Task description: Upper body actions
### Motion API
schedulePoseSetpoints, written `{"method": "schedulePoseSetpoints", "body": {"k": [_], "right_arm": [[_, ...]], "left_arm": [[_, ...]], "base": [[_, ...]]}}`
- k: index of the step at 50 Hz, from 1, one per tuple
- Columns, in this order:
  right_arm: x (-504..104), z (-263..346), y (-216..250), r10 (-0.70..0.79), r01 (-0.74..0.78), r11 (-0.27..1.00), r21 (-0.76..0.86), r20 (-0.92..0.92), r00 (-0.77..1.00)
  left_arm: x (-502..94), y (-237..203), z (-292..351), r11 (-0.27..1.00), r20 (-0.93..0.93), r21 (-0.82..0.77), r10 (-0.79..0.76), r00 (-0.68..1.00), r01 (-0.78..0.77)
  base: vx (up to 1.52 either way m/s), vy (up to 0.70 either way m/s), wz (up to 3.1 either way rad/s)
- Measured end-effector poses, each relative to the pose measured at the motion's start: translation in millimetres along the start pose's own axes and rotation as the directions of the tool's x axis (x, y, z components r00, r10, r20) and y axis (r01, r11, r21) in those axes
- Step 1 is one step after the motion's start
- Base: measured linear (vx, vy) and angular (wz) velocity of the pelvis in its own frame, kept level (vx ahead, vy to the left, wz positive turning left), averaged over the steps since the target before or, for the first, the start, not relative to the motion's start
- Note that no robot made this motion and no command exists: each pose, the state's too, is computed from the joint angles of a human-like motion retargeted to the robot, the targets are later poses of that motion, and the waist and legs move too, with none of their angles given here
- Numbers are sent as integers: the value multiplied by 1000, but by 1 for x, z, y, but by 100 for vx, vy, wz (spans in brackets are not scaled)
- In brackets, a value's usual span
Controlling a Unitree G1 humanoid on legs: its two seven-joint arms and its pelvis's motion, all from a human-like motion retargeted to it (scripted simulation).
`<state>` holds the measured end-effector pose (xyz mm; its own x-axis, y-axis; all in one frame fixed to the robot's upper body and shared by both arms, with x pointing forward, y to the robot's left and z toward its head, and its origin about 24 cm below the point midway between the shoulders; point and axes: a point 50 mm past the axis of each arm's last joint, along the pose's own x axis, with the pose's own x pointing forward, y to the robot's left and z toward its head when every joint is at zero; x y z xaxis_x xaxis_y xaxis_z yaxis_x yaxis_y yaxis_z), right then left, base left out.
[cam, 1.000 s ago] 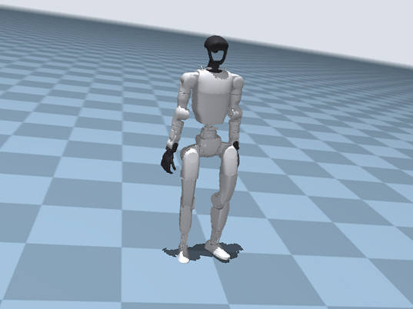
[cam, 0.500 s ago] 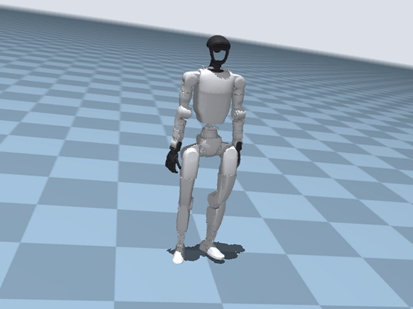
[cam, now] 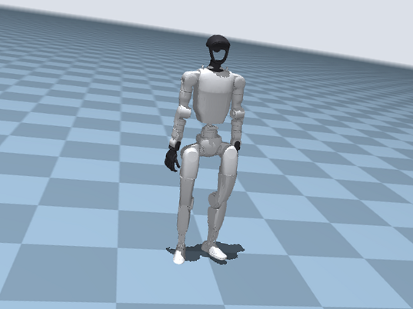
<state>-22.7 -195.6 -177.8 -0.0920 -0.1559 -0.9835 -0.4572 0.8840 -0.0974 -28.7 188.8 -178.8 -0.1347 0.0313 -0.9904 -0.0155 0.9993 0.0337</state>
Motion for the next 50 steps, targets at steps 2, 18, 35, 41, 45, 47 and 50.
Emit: {"method": "schedulePoseSetpoints", "body": {"k": [2, 18, 35, 41, 45, 47, 50], "right_arm": [[0, -3, 2, 15, -15, 1000, -6, -13, 1000], [0, 2, 0, 18, -18, 1000, -20, 1, 1000], [0, 11, 1, 36, -34, 998, -52, 35, 999], [0, 7, 1, 34, -33, 998, -50, 18, 999], [0, 5, 1, 34, -34, 998, -49, 10, 999], [0, 4, 1, 34, -34, 998, -50, 7, 999], [0, 3, 1, 31, -31, 998, -49, 4, 999]], "left_arm": [[0, -1, -1, 1000, -5, 3, -13, 1000, 13], [0, 2, -7, 1000, -30, 5, -11, 999, 11], [0, 1, -1, 999, -13, 28, -18, 1000, 19], [0, 2, -2, 1000, -19, 24, -16, 1000, 17], [0, 2, -4, 1000, -26, 22, -15, 1000, 16], [0, 2, -5, 1000, -28, 20, -14, 1000, 15], [0, 2, -5, 1000, -28, 19, -16, 999, 17]], "base": [[0, 0, 0], [0, 0, 0], [0, 0, 0], [0, 0, 0], [0, 0, 0], [0, 0, 0], [0, 0, 0]]}}
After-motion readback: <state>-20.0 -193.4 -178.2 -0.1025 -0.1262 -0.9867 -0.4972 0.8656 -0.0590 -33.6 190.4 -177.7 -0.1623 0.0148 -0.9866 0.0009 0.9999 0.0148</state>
